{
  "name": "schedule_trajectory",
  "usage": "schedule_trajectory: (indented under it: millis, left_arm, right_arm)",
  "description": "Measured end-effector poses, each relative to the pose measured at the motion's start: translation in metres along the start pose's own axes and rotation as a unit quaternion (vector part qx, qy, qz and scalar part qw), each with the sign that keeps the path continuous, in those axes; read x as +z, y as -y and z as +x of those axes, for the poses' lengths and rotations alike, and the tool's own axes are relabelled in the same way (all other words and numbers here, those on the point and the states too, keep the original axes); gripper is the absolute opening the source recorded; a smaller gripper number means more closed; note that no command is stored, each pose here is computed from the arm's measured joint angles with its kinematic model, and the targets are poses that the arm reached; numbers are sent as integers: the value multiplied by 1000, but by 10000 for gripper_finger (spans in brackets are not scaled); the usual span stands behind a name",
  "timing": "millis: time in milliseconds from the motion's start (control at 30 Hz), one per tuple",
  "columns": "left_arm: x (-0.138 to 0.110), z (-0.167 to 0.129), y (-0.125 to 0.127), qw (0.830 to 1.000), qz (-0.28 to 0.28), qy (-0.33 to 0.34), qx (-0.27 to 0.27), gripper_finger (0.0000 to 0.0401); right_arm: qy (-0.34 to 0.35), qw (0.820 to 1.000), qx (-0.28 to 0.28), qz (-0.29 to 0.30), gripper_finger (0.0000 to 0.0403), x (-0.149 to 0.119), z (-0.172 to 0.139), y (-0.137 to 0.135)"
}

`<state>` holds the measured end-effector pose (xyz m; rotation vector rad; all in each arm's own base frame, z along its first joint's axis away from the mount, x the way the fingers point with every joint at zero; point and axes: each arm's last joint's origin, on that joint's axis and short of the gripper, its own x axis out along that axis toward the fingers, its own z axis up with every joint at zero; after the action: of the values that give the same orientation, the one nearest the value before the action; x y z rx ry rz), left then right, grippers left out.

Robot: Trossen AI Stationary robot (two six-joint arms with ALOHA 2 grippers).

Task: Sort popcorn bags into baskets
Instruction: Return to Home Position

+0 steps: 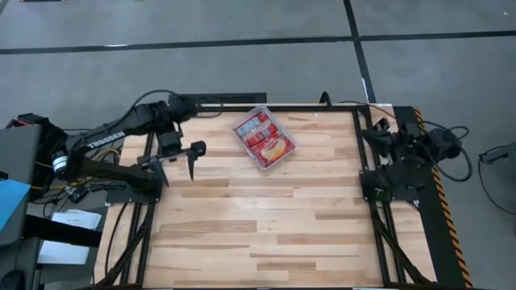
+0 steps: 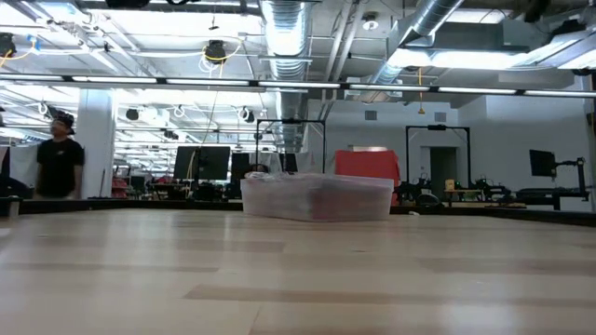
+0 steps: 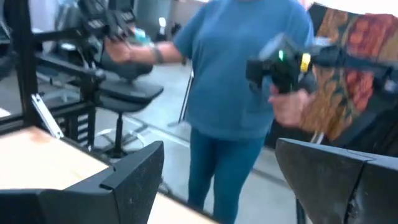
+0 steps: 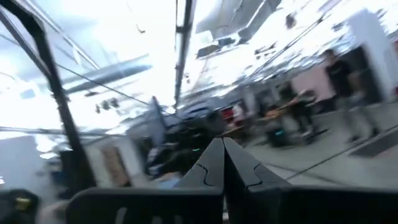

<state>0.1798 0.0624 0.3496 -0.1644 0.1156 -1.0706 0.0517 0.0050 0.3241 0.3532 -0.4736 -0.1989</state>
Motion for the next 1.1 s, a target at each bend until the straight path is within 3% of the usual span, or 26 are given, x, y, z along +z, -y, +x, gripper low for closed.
schedule_trajectory:
  millis: [167,267,367,567,633,733,800,900,967,1000,1100]
  left_arm:
    - [-15,8,-6,1000,6,-27,-2,300]
    - [-27,14,-12,997,75,-8,-30,300]
    - [-42,19,-20,989,142,4,-48,300]
    - [-59,48,-53,993,51,-8,-104,300]
    - [-59,68,-71,986,99,-4,-136,300]
    - [-58,102,-99,955,239,17,-175,300]
    - [-45,122,-116,948,253,21,-193,300]
    - [-3,147,-128,973,101,-12,-208,300]
    - [36,163,-128,979,48,-21,-197,300]
    - [54,171,-123,980,54,-15,-191,300]
    - [105,179,-102,974,145,29,-172,300]
  right_arm:
    - [-17,996,-69,-60,14,3,-20,20]
    - [-77,979,-151,-111,15,0,-25,27]
    - [-116,975,-169,-89,14,-10,-26,30]
    - [-172,979,-109,34,9,-32,-29,30]
    - [-189,974,-111,53,13,-41,-29,31]
    - [-195,971,-115,83,20,-52,-28,31]
    - [-196,970,-115,89,21,-61,-27,31]
    - [-183,972,-106,103,18,-66,-25,30]
    - [-187,972,-104,102,16,-71,-25,31]
    - [-191,971,-104,99,16,-73,-26,31]
    - [-196,970,-103,97,23,-77,-26,32]
